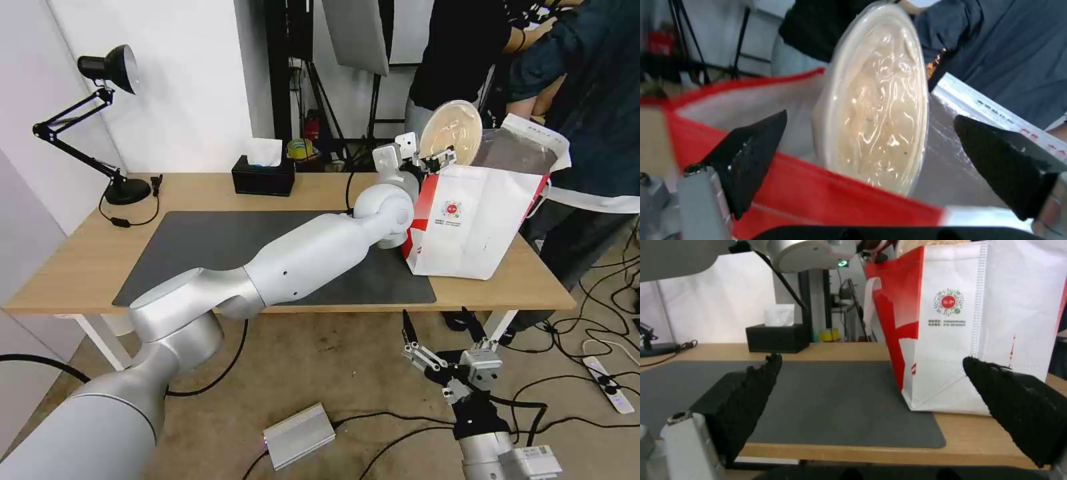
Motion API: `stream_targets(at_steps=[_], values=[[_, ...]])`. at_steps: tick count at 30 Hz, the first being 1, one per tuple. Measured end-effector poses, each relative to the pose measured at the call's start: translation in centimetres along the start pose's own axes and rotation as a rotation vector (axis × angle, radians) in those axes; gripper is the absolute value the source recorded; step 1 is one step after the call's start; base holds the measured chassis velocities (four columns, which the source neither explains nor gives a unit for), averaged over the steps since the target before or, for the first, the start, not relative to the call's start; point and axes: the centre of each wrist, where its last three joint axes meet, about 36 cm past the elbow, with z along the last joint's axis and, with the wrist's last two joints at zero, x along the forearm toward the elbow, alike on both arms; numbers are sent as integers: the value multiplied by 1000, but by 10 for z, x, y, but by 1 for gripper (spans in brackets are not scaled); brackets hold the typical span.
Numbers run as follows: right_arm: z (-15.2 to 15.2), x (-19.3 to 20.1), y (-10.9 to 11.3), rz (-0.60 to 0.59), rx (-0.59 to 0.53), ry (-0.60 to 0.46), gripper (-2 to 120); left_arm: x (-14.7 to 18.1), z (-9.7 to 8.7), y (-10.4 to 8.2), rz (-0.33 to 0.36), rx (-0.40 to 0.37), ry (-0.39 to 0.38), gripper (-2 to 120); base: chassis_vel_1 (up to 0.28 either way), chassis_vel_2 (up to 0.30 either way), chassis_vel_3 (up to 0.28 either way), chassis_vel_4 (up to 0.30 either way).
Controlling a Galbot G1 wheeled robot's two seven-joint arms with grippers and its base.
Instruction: Pick up the trash from the table and place it into the takeout bag.
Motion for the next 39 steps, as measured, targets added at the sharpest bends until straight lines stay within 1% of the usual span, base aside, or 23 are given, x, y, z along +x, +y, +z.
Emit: stream_targets(at_steps=[3,6,8,11,15,21,28,32,34,36,37,39], values=[[0,0,0,0,0,0,100,1,-4,2,1,-23,-19,100,0,0,0,0],[0,0,0,0,0,0,100,3,-13,6,2,-66,-56,100,0,0,0,0],[0,0,0,0,0,0,100,3,-15,6,3,-72,-63,100,0,0,0,0],[0,0,0,0,0,0,100,5,-25,10,3,-98,-92,100,0,0,0,0],[0,0,0,0,0,0,100,6,-32,13,-4,-121,-116,100,0,0,0,0],[0,0,0,0,0,0,100,9,-37,18,-11,-141,-134,100,0,0,0,0],[0,0,0,0,0,0,100,13,-41,16,-15,-147,-149,100,0,0,0,0],[0,0,0,0,0,0,100,26,-61,19,-8,-168,-196,100,0,0,0,0],[0,0,0,0,0,0,100,28,-63,20,-10,-169,-203,100,0,0,0,0],[0,0,0,0,0,0,100,42,-76,27,-22,-179,-246,100,0,0,0,0],[0,0,0,0,0,0,100,42,-76,27,-22,-179,-246,100,0,0,0,0],[0,0,0,0,0,0,100,54,-80,34,-35,-185,-281,100,0,0,0,0]])
